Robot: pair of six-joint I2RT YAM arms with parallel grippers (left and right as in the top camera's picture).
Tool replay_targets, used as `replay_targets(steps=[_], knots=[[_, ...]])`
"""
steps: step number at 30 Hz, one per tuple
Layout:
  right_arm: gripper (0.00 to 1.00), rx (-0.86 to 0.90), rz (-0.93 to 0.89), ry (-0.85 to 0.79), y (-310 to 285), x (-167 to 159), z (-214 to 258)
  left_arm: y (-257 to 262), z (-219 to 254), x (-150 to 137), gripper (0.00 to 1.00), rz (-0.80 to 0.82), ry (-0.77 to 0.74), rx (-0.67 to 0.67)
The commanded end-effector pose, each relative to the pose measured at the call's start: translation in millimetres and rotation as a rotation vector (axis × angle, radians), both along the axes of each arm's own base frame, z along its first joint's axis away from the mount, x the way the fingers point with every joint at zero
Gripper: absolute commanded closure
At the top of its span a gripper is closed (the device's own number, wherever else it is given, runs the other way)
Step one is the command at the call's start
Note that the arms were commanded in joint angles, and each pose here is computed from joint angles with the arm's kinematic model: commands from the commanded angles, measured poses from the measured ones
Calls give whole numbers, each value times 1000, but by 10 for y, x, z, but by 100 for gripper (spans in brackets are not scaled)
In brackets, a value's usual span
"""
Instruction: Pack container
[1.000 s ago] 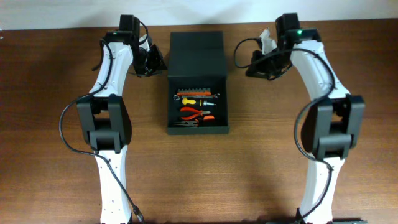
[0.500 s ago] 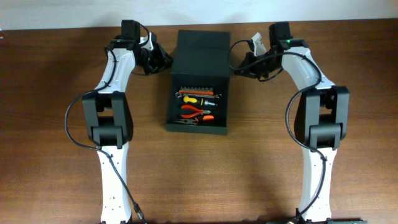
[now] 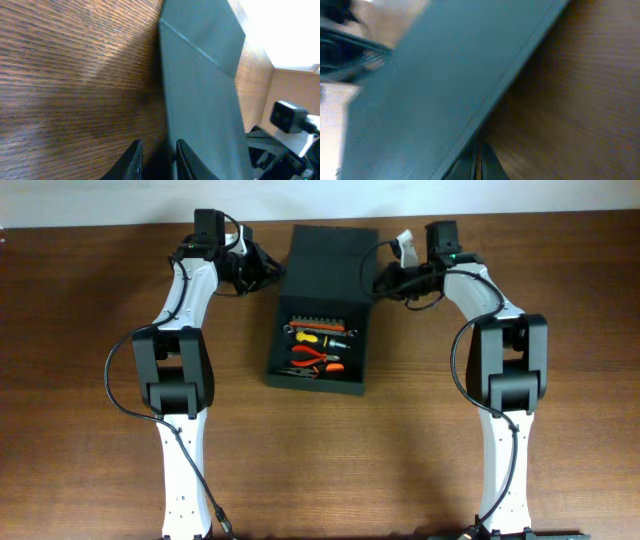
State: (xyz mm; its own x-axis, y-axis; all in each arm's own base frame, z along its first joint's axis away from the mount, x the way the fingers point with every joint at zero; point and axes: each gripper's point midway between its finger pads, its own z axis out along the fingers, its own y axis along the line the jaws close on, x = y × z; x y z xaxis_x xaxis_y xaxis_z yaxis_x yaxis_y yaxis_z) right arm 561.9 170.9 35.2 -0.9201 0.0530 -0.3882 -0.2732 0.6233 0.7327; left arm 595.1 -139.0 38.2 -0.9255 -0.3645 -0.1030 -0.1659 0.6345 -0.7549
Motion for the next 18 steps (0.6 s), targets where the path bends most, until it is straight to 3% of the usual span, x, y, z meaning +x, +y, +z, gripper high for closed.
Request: replay_targets(steps=[1, 9, 14, 18], knots=[[96, 199, 139, -62, 290, -107, 346, 17, -181, -25, 76, 13, 37, 19], [96, 237, 130, -36, 312, -100, 408, 144, -387, -84, 76, 56, 98, 100], [96, 236, 128, -31, 311, -105, 402, 404, -570, -245, 85, 121, 212, 193], [96, 229, 124, -31, 308, -99, 392, 380, -409, -72, 71, 104, 126, 93]])
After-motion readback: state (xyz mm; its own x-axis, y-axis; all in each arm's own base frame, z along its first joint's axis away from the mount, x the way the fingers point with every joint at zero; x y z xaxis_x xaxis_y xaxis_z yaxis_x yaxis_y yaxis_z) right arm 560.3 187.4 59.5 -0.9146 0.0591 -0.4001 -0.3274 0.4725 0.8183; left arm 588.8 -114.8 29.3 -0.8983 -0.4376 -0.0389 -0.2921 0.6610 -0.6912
